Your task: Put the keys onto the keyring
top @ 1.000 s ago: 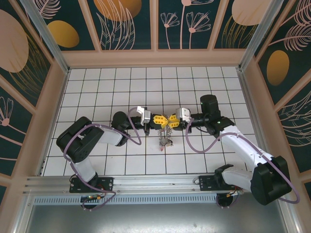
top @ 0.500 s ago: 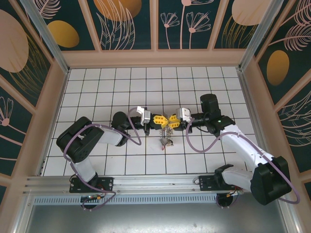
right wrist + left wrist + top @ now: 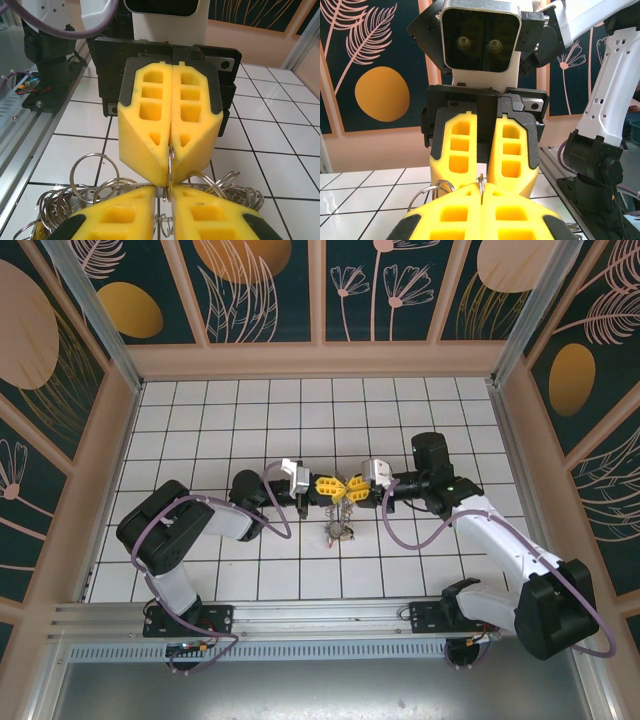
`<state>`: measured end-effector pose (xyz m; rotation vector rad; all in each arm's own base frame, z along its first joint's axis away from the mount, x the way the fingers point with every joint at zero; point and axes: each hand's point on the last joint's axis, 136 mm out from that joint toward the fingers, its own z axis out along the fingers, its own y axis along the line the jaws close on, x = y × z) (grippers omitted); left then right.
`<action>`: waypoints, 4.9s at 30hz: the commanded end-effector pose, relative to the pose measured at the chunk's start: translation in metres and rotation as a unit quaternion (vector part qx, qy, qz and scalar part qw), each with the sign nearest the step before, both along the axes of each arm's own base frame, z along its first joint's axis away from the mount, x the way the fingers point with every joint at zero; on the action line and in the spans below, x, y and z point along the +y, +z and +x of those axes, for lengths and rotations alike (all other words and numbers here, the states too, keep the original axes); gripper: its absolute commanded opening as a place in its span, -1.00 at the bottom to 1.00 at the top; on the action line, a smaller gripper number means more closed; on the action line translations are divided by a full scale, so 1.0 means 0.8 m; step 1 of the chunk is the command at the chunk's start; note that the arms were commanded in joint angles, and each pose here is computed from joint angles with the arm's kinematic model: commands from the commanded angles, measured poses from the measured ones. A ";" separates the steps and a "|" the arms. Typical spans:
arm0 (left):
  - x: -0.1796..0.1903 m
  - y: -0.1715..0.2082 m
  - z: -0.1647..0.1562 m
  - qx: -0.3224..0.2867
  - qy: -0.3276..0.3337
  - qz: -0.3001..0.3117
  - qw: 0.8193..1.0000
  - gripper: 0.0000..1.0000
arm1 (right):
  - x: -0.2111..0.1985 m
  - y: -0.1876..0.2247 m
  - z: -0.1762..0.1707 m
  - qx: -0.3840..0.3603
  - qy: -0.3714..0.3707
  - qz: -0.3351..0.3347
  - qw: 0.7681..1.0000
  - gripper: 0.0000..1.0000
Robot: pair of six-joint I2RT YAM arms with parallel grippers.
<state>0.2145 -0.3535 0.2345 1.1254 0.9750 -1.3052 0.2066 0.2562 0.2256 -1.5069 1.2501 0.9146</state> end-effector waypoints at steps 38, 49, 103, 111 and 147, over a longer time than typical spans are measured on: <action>-0.017 -0.081 0.005 -0.040 -0.002 0.209 0.977 -1.00 | 0.003 -0.027 0.041 0.003 -0.100 -0.154 0.983 -1.00; -0.007 -0.033 -0.009 -0.038 0.006 0.107 0.994 -1.00 | 0.002 -0.008 0.010 0.003 -0.044 -0.084 0.996 -0.93; -0.006 -0.086 0.003 -0.036 0.019 0.246 0.968 -0.59 | -0.003 -0.014 0.032 -0.039 -0.096 -0.144 0.984 -1.00; -0.008 -0.076 0.020 -0.038 0.053 0.238 0.969 -1.00 | 0.012 -0.008 0.023 -0.044 -0.083 -0.140 0.986 -1.00; 0.002 0.030 -0.015 -0.052 0.006 0.014 0.999 -1.00 | 0.000 0.015 -0.015 -0.013 0.012 -0.009 1.000 -0.55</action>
